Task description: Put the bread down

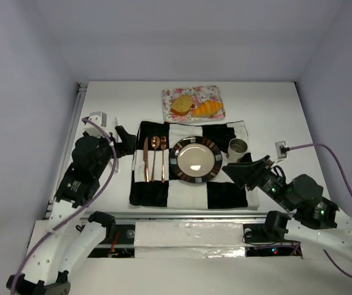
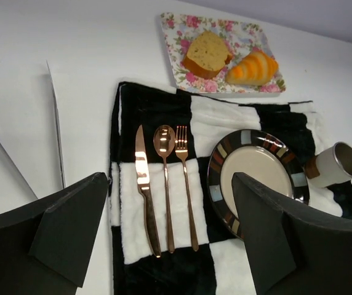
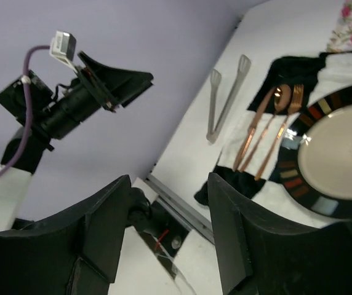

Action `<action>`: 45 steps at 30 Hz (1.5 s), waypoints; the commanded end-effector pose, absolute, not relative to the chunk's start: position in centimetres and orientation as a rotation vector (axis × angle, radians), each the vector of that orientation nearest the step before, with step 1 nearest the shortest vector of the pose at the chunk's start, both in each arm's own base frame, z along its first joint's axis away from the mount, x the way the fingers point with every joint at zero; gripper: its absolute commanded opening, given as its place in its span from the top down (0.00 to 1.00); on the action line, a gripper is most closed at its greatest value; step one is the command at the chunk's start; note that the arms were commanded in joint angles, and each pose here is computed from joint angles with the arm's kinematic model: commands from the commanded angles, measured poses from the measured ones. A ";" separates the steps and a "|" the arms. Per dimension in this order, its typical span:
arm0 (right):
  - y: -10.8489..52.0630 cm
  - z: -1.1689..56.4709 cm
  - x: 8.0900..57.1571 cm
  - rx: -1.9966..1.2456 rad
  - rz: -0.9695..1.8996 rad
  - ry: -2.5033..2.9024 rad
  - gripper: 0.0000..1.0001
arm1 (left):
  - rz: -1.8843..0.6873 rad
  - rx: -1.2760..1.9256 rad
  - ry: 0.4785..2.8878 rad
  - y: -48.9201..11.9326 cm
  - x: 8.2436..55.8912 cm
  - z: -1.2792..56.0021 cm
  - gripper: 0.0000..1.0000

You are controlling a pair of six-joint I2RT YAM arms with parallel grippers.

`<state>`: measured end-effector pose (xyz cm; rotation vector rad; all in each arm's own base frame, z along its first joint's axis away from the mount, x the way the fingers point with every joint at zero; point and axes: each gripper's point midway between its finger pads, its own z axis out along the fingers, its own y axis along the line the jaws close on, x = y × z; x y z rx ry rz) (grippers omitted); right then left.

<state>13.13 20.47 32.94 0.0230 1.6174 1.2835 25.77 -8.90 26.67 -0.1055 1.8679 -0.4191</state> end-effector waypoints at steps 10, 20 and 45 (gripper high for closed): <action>19.0 29.0 13.3 0.073 1.209 1.697 1.00 | -0.317 -0.145 1.889 -8.9 30.8 25.2 1.00; 18.7 27.4 13.1 0.105 1.224 1.727 0.76 | 0.023 -0.276 2.060 -3.2 34.2 18.7 0.43; 20.2 25.4 12.6 0.090 1.265 1.797 0.72 | 0.194 -0.295 2.378 0.9 43.3 4.3 0.87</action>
